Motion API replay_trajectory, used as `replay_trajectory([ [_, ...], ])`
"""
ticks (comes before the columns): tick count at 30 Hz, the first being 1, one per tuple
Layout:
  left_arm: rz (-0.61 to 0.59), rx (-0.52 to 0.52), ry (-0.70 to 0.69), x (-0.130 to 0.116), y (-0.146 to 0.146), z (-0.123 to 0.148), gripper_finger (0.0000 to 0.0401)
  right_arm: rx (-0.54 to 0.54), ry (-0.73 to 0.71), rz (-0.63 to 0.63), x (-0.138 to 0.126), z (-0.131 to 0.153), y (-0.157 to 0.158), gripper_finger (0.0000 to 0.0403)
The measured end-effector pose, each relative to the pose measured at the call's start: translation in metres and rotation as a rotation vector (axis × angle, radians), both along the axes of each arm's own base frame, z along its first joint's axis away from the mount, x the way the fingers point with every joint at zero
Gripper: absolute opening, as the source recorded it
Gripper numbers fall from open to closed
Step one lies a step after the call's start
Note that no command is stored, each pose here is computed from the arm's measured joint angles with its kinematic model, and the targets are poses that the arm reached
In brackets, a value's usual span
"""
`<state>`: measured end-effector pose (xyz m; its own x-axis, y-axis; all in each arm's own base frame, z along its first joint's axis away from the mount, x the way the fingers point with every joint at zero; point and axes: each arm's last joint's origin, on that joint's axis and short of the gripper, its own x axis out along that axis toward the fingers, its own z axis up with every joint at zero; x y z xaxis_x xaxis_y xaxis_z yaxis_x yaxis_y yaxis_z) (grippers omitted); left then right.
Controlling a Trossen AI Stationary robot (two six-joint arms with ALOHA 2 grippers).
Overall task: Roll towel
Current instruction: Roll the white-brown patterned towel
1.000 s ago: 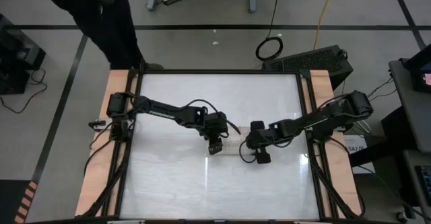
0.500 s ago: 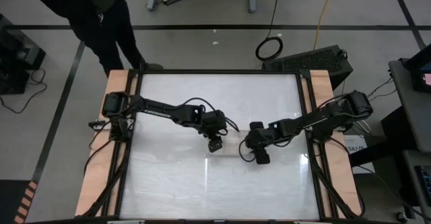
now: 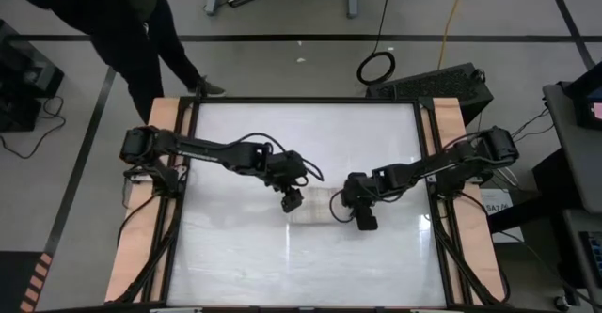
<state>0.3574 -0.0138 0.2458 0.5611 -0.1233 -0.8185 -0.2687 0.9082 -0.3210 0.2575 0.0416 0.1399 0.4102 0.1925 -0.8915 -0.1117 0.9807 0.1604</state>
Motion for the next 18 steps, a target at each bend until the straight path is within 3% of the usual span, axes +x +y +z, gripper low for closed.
replay_trajectory([
  [9, 0.006, 0.077, -0.061, -0.01, -0.037, 0.017, 0.026, 0.178, 0.018, -0.01, 0.002, 0.002, -0.014, 0.0144],
  [18, -0.023, 0.135, -0.053, 0.001, -0.068, -0.007, 0.026, 0.296, 0.02, -0.05, 0.001, 0.0, -0.032, 0.0143],
])
